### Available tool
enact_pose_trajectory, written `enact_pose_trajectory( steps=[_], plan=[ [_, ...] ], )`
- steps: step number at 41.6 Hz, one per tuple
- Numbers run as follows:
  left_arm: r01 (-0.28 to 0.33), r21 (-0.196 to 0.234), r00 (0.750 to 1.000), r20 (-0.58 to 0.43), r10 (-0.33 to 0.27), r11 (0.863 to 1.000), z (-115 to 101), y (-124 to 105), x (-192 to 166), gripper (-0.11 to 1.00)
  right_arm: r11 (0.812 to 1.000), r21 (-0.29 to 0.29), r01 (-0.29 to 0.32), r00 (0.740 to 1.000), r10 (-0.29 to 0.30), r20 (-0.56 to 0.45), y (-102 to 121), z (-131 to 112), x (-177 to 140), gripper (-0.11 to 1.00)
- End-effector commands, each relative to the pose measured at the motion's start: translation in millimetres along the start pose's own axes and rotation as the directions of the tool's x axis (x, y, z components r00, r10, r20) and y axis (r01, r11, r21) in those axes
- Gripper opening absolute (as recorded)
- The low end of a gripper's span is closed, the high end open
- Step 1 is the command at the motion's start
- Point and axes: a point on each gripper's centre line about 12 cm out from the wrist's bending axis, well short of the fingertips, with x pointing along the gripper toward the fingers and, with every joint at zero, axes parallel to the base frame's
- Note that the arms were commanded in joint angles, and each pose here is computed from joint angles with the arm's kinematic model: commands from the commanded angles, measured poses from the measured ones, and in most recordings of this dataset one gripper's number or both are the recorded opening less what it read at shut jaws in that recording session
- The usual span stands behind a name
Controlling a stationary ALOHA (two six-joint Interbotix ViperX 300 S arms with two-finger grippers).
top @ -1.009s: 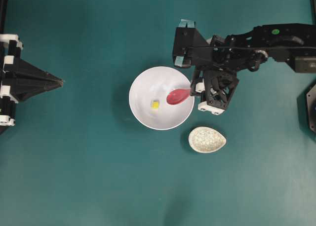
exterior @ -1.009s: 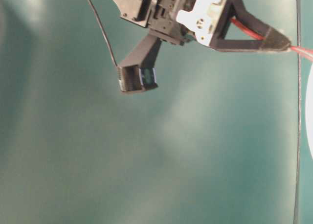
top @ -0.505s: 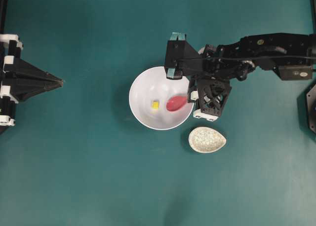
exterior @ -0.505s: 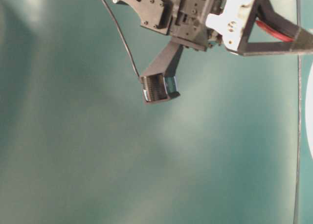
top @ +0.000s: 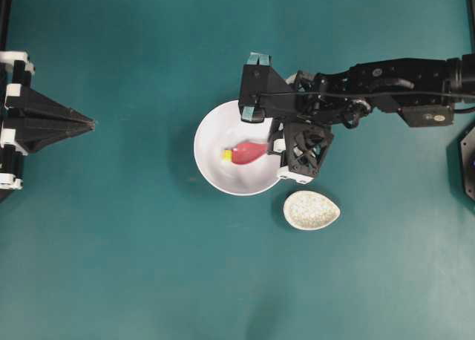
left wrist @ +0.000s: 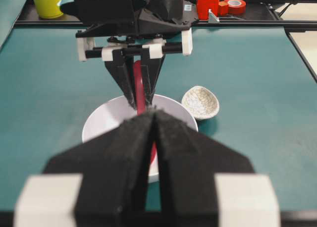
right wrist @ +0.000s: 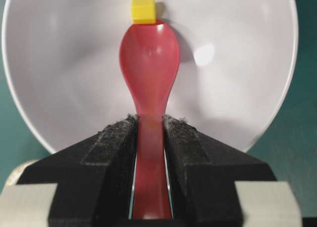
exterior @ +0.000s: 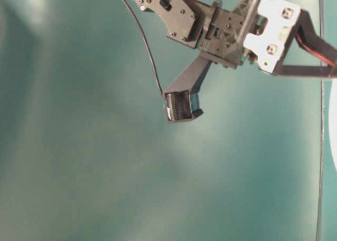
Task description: Scoop the yellow hexagonal prism block from the bowl with a spoon using the right arm.
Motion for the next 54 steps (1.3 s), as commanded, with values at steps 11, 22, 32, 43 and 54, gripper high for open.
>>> enact_pose_trajectory(
  steps=[11, 22, 32, 43, 54],
  plan=[
    [-0.002, 0.003, 1.000, 0.028, 0.002, 1.000, 9.4, 0.4, 1.3, 0.00, 1.000, -0.007, 0.018, 0.990, -0.016, 0.140, -0.5, 22.1, -4.9, 0.23],
    [-0.002, 0.003, 1.000, 0.029, 0.002, 1.000, 9.7, 0.4, 1.1, 0.00, 1.000, -0.006, 0.024, 0.983, -0.023, 0.184, -1.3, 27.2, -5.7, 0.23],
    [0.000, 0.002, 1.000, 0.028, 0.000, 1.000, 9.5, 0.1, 1.1, 0.00, 1.000, -0.007, 0.026, 0.980, -0.024, 0.198, -0.8, 29.0, -6.6, 0.23],
    [-0.002, 0.001, 1.000, 0.029, 0.002, 1.000, 9.7, 0.4, 1.1, 0.00, 1.000, -0.008, 0.025, 0.977, -0.022, 0.212, 0.1, 31.0, -11.9, 0.23],
    [-0.002, 0.001, 1.000, 0.029, 0.002, 1.000, 9.7, 0.4, 1.1, 0.00, 1.000, -0.015, 0.025, 0.971, -0.020, 0.240, 3.4, 33.1, -13.3, 0.23]
  ],
)
